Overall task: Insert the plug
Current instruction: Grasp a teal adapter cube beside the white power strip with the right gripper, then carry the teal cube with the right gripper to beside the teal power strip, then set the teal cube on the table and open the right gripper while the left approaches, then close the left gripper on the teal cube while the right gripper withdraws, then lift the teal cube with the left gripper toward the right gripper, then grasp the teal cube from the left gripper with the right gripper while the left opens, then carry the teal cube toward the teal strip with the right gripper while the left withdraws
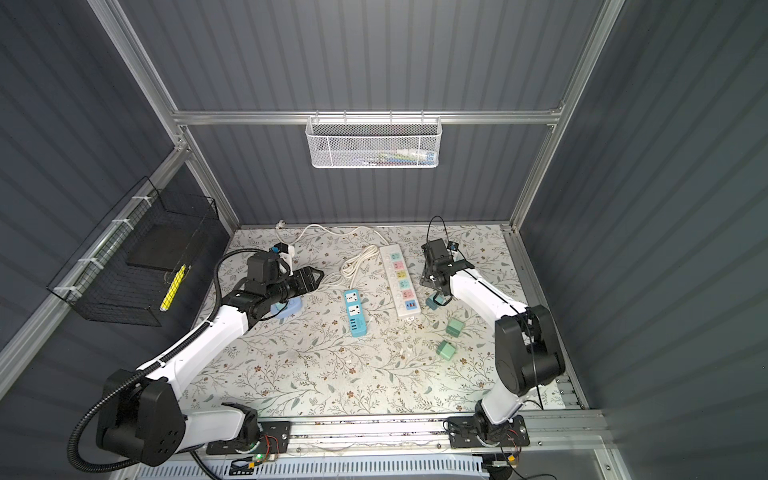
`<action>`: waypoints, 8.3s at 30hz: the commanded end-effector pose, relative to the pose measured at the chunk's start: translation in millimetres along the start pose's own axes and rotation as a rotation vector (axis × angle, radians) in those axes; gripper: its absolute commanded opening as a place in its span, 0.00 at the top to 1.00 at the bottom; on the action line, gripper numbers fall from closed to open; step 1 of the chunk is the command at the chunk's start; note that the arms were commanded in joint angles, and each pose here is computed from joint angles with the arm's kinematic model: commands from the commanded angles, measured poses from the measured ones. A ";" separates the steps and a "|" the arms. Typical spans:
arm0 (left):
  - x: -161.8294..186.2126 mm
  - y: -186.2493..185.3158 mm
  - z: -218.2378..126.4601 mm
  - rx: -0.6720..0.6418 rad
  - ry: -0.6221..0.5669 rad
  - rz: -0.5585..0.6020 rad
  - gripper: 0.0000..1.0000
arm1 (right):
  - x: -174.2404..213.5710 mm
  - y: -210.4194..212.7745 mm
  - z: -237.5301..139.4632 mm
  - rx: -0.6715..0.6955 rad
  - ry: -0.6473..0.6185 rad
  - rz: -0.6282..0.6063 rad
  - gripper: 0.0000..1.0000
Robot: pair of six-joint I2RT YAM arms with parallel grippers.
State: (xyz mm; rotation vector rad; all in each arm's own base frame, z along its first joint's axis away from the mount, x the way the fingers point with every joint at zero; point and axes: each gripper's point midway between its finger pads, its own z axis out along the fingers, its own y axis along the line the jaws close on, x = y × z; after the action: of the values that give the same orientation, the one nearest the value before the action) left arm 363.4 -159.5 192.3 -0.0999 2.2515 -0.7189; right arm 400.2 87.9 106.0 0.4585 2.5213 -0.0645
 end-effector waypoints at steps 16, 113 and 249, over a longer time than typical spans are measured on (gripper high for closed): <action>31.9 17.5 -19.4 -0.049 0.030 -0.006 0.24 | 44.0 0.0 54.4 0.042 0.210 0.112 0.22; 238.1 -83.2 75.0 -0.198 0.829 0.938 0.43 | 64.6 29.1 -113.8 -0.610 -0.170 -0.160 0.47; 85.2 52.5 -131.1 -0.519 -0.554 0.235 0.05 | 105.7 212.6 -90.8 -0.799 -0.077 -0.486 0.85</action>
State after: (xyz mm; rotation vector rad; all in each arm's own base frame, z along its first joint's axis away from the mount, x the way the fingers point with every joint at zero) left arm 223.1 -92.9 187.2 -0.1944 1.8306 0.0004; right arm 325.6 325.9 126.8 -0.4857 2.3130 0.7213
